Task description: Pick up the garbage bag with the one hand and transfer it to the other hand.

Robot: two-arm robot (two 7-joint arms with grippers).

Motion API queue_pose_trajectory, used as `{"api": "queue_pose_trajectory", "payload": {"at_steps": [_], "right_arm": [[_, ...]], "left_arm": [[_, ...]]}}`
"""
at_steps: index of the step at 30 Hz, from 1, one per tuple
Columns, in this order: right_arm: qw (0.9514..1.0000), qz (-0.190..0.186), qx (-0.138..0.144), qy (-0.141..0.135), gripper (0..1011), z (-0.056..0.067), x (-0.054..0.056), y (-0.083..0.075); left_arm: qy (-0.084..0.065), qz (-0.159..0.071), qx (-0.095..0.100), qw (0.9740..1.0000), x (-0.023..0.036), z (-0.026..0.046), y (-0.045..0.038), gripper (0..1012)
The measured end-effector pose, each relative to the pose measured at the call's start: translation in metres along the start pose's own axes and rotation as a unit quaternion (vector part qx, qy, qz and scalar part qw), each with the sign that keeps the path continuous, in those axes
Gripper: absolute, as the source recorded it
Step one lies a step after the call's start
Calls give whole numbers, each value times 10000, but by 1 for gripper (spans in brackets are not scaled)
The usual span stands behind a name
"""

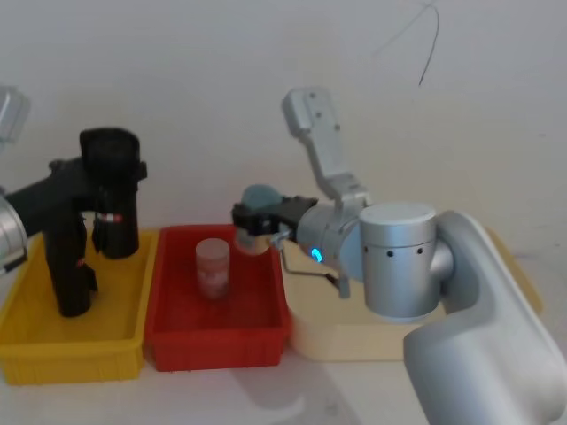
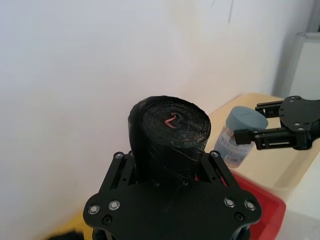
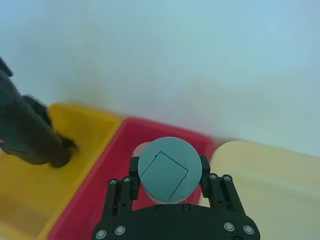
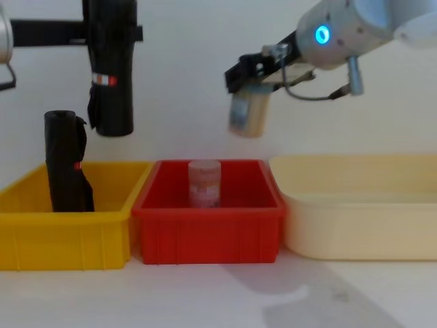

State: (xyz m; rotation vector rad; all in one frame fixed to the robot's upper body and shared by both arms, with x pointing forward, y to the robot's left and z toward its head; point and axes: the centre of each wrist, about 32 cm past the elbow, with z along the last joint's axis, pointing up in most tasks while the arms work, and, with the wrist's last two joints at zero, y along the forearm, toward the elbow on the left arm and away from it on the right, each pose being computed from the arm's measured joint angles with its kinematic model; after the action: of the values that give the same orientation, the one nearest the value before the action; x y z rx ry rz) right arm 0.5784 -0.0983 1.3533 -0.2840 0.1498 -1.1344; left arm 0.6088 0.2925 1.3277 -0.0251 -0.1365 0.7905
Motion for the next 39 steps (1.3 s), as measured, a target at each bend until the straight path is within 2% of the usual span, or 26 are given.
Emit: {"api": "queue_pose_trajectory", "payload": {"at_steps": [2, 4, 9, 11, 12, 13, 15, 18, 19, 20, 21, 24, 25, 27, 31, 34, 39], "right_arm": [[9998, -152, 97, -32, 660, 27, 36, -29], [9995, -261, 143, -54, 661, 39, 57, -41], [9975, -653, 244, -123, 661, 56, 144, -68], [9966, -768, 258, -139, 661, 55, 175, -73], [9960, -841, 262, -153, 660, 52, 188, -72], [9950, -955, 257, -167, 661, 43, 216, -70], [9937, -1075, 242, -180, 661, 30, 251, -66], [9910, -1314, 195, -191, 660, -2, 323, -56], [9894, -1429, 159, -194, 661, -22, 359, -49], [9885, -1495, 137, -195, 661, -33, 378, -44], [9868, -1605, 91, -190, 661, -58, 419, -35], [9829, -1834, -37, -165, 661, -114, 511, -13], [9829, -1834, -37, -165, 661, -114, 511, -13], [9789, -2029, -210, -125, 660, -183, 609, 21], [9738, -2234, -414, -80, 661, -260, 717, 64], [9709, -2333, -540, -52, 661, -307, 786, 84], [9689, -2375, -695, -6, 661, -363, 856, 102]], "left_arm": [[-31, -116, -55, 9999, 52, 63, -62, 426], [-47, -216, -101, 9997, 89, 95, -115, 426], [-62, -498, -228, 9985, 197, 145, -267, 426], [-62, -702, -323, 9970, 265, 174, -399, 426], [-62, -702, -323, 9970, 265, 174, -399, 426], [-25, -794, -325, 9963, 308, 142, -463, 426], [-16, -903, -371, 9952, 345, 142, -537, 426], [33, -1112, -436, 9928, 437, 97, -690, 426], [77, -1204, -450, 9917, 469, 79, -782, 426], [69, -1256, -477, 9909, 477, 75, -805, 426], [104, -1329, -483, 9899, 497, 66, -880, 426], [95, -1473, -510, 9877, 528, 59, -964, 426], [104, -1497, -507, 9874, 533, 58, -988, 426], [95, -1561, -522, 9863, 539, 59, -1020, 426], [90, -1681, -524, 9843, 552, 67, -1095, 426], [78, -1748, -526, 9832, 552, 71, -1126, 426], [63, -1808, -521, 9821, 556, 82, -1155, 426]]}}
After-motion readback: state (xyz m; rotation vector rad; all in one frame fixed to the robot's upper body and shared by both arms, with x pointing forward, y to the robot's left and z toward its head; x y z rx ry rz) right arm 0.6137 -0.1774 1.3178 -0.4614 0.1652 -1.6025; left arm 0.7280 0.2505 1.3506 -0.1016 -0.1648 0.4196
